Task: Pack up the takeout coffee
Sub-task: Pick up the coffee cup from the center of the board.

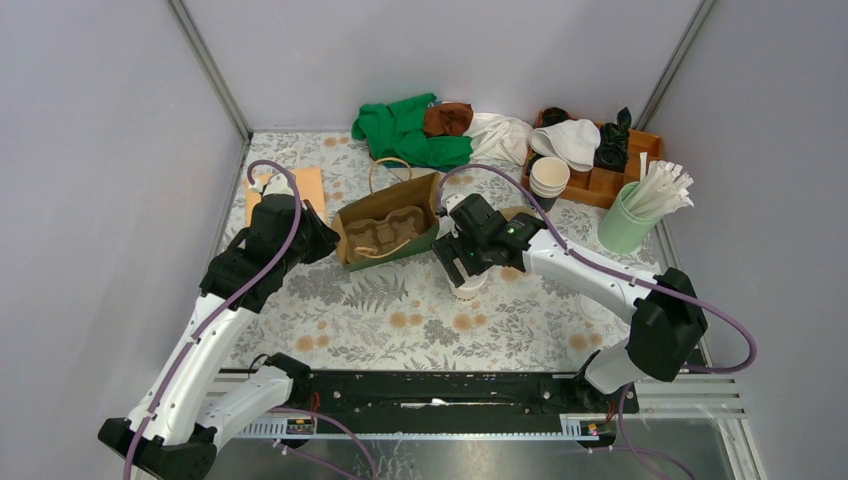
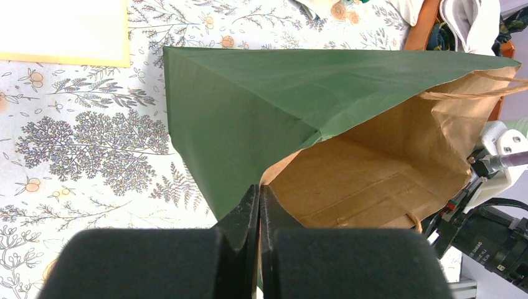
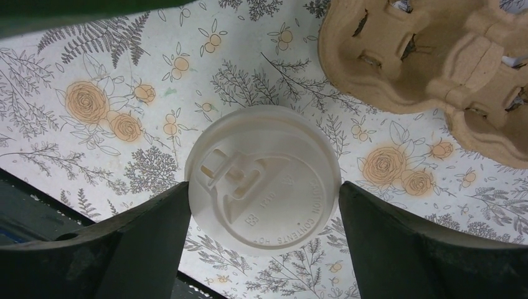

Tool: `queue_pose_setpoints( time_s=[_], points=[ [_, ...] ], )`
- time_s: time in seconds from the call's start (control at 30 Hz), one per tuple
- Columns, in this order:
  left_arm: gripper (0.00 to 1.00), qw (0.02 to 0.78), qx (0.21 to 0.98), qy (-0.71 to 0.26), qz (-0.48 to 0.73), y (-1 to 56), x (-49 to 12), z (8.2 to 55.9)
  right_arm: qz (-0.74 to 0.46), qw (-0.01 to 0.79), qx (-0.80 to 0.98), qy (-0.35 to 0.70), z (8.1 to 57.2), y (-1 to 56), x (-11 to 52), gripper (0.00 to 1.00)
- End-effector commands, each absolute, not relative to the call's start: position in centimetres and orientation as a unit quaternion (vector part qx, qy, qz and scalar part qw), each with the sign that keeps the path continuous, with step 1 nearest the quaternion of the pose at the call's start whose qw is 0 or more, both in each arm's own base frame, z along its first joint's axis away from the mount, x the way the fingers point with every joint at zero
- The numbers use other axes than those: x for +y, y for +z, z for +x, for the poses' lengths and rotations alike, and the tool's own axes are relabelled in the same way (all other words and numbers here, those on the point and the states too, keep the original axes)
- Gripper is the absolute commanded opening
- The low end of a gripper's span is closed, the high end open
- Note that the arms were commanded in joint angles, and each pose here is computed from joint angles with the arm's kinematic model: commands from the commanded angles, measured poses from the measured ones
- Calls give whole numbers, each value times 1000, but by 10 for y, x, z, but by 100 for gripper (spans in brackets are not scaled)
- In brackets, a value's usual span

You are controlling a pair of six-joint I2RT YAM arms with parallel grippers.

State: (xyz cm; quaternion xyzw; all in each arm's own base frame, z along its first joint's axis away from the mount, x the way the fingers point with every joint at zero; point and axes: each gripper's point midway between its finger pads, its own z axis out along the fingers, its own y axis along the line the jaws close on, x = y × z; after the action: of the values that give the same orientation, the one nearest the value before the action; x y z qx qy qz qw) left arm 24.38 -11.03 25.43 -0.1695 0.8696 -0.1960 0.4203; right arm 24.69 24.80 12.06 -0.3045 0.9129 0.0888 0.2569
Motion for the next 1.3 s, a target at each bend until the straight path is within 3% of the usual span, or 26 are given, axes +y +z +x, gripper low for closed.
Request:
queue_pose_setpoints(
  time_s=[0.0, 0.2, 0.77, 1.27],
  points=[
    [0, 443, 856, -207, -165, 273, -112, 249, -297, 260, 912, 108, 240, 132, 254, 89],
    [0, 442, 858, -207, -162, 273, -113, 250, -285, 269, 913, 112, 242, 141, 255, 84],
    [0, 435, 860, -215, -159, 270, -117, 251, -280, 305, 905, 96, 245, 176, 242, 87],
    [0, 390, 882, -219, -147, 290, -133, 259, -266, 395, 874, 96, 240, 291, 213, 82]
  ],
)
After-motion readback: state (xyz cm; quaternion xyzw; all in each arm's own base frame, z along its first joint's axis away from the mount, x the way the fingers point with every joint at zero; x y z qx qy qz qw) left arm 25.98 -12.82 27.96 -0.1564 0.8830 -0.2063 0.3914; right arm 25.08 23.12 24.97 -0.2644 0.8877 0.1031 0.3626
